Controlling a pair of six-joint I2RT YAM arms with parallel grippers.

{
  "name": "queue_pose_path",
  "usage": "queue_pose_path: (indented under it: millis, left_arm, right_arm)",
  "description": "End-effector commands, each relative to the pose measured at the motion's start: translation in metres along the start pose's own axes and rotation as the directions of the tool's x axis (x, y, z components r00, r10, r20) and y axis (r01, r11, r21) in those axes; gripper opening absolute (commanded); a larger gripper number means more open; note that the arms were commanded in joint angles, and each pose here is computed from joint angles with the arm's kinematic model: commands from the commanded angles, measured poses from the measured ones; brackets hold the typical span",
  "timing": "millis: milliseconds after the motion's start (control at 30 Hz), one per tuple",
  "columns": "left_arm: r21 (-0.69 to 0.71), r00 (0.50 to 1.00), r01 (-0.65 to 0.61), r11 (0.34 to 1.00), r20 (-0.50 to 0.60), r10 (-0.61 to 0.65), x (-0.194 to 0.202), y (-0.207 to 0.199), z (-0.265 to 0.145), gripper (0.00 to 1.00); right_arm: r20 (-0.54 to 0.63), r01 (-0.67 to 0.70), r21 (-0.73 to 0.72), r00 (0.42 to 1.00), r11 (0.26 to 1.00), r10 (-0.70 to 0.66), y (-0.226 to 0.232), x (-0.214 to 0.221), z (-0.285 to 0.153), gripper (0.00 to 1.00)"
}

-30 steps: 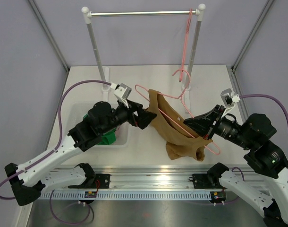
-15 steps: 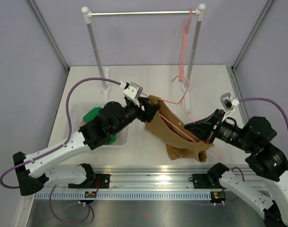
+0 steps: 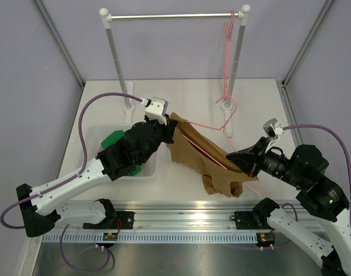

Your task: Remove the tank top from the hanger

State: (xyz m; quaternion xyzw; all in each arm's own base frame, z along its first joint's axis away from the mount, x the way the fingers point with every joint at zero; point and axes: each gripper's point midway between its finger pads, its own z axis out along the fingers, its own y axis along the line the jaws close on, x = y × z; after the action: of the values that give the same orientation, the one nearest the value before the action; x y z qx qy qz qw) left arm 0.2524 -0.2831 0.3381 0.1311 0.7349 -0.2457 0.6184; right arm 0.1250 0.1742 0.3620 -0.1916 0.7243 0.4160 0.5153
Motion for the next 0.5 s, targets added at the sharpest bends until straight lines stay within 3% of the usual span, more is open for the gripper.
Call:
queue_pose_path:
  millis: [0,167,467]
  left_arm:
    - [-0.220,0.991,0.106,0.970,0.105,-0.085,-0.038,0.046,-0.009,0.00]
    - [-0.263,0.986,0.158,0.952,0.089,-0.139,-0.031,0.070,-0.011,0.00]
    - [-0.281,0.969,0.249,0.927,0.078,-0.236,-0.026,0.095,-0.007,0.00]
  right_arm:
    - [-0.002,0.077,-0.008,0.997,0.997,-0.077,-0.001,0.006,-0.010,0.00]
    - [0.031,0.132,-0.038,0.991,0.991,-0.131,0.006,0.008,-0.025,0.00]
    - [-0.013,0.203,-0.098,0.979,0.974,-0.205,0.017,0.020,-0.045,0.00]
